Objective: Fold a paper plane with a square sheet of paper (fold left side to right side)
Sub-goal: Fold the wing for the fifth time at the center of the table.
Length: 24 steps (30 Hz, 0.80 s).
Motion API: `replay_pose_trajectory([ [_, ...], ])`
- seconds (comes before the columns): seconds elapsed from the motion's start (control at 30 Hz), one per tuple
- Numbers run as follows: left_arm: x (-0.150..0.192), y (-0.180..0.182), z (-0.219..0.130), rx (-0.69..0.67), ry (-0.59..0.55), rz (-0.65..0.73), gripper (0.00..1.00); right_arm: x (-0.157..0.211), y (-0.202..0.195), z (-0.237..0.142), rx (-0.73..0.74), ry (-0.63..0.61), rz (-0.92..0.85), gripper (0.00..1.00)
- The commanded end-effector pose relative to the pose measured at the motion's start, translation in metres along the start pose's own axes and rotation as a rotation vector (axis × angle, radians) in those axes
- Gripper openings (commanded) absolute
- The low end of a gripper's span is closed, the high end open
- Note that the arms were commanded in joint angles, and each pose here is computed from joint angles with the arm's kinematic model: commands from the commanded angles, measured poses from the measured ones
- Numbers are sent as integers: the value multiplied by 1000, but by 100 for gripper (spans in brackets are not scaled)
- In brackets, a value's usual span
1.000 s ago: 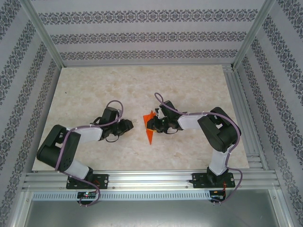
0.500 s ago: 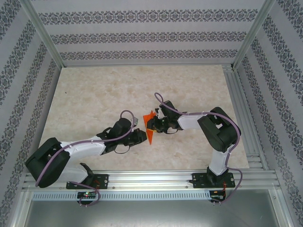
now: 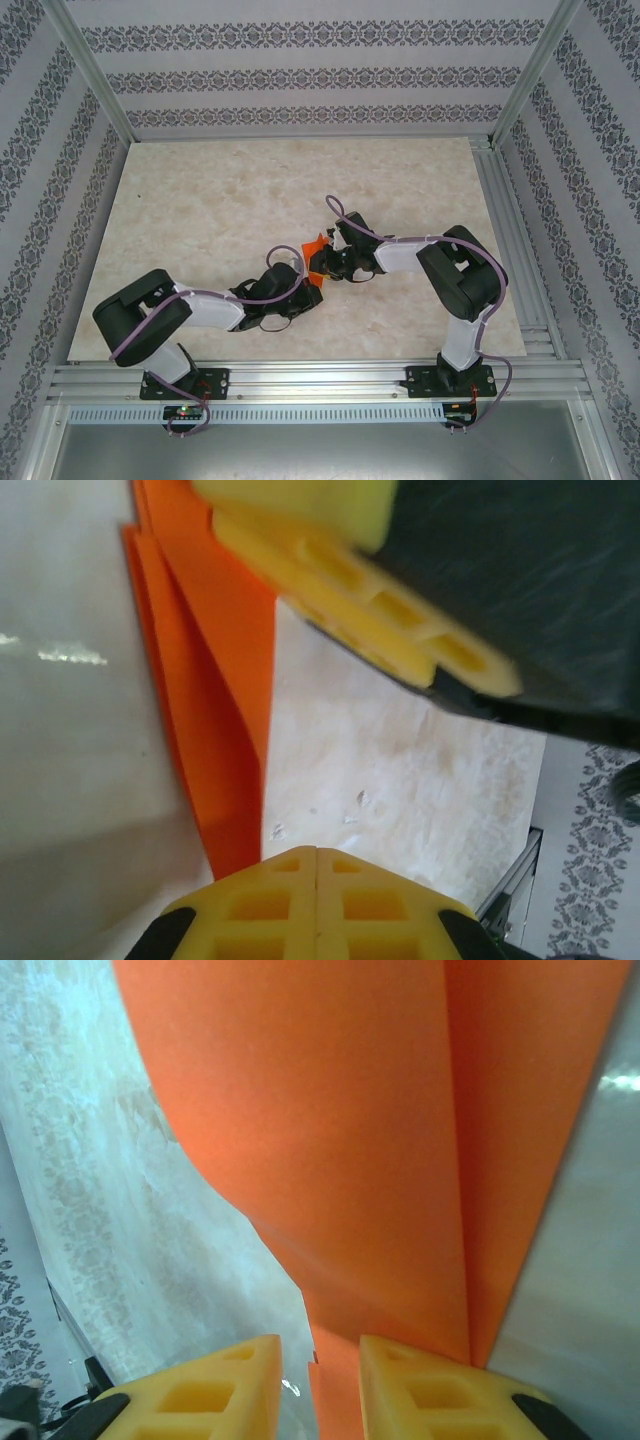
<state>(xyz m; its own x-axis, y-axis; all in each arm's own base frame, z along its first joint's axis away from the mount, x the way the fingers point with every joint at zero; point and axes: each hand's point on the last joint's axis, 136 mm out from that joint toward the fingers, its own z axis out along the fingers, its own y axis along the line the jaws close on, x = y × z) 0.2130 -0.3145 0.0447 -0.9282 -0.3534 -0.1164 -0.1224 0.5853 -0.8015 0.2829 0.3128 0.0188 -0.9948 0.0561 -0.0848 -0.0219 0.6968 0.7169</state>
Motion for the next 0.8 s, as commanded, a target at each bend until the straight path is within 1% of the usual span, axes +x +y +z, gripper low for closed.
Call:
replay_pose_trajectory([
  [0.0, -11, -15, -9, 26, -68, -1, 1, 18, -44, 15, 149, 43, 59, 28],
  [0.2, -11, -13, -1, 9, -53, 9, 0, 18, -45, 15, 153, 44, 60, 28],
  [0.37, -18, -7, 4, -31, -65, 24, 0, 19, -46, 14, 155, 46, 60, 28],
  [0.57, -12, 15, 10, -97, -39, 11, 0, 19, -46, 14, 159, 44, 61, 28],
  [0.77, -7, 46, 8, -209, -32, -21, 0, 17, -43, 13, 150, 40, 57, 28],
])
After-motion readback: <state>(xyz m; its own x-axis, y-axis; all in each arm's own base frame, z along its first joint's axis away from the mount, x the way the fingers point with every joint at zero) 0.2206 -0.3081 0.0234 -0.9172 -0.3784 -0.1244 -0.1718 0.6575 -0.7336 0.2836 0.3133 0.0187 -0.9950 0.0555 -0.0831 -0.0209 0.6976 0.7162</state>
